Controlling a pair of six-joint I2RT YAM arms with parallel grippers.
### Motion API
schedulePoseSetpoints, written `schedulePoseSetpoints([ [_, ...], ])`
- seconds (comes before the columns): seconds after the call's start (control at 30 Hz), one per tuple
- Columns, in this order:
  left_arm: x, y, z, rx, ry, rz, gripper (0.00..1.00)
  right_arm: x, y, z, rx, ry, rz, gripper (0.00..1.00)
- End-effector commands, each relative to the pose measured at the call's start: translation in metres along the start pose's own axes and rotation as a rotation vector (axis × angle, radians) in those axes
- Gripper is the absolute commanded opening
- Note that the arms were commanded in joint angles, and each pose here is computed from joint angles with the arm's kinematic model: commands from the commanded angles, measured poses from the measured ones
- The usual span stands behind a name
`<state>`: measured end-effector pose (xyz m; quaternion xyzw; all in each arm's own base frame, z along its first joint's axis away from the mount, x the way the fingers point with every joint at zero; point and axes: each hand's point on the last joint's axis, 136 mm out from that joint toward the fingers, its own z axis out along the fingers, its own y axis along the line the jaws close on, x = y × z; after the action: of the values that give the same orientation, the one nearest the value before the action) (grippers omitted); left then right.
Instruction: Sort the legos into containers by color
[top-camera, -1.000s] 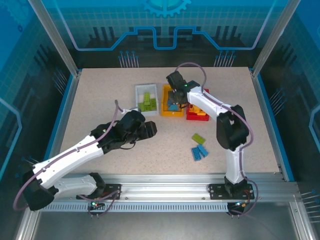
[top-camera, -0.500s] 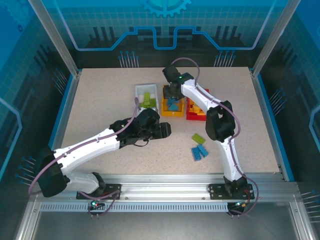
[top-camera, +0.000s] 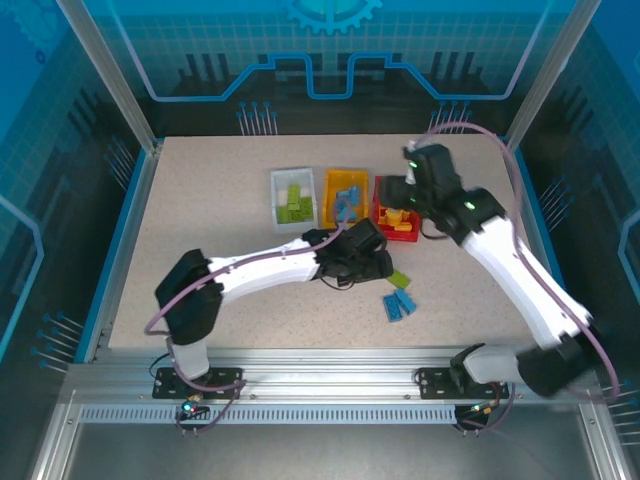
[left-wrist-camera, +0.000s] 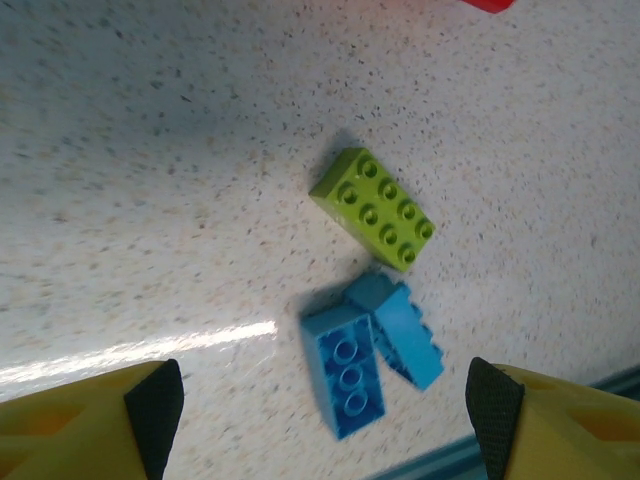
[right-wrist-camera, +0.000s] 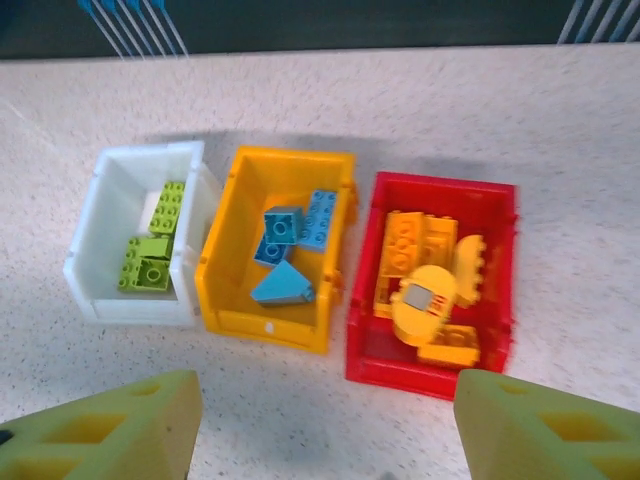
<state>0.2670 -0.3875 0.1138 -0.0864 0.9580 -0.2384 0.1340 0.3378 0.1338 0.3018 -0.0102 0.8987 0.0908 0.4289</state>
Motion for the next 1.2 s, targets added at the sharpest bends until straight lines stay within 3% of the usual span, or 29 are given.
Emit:
schedulePoseSetpoints([
  [0.0,0.007,-0.011,0.02,-0.015,0.066,-0.158,0.8,0.023,-0.021,-0.023,0.001,0.002,0.003,0.7],
  [0.2,0.014,-0.013,0.055,-0.118,0.139,-0.351,0.83,0.042,-0.043,-0.068,0.011,-0.026,0.021,0.71],
  [0.4,0.005,-0.016,0.07,-0.151,0.119,-0.427,0.82,0.057,-0.048,-0.074,0.012,-0.01,0.038,0.7],
  [0.93,0.006,-0.015,0.115,-0.187,0.174,-0.583,0.68,0.068,-0.049,-0.077,-0.001,0.005,0.064,0.7],
  [1.17,0.007,-0.011,0.124,-0.2,0.182,-0.612,0.52,0.072,-0.049,-0.076,-0.004,0.01,0.069,0.7],
])
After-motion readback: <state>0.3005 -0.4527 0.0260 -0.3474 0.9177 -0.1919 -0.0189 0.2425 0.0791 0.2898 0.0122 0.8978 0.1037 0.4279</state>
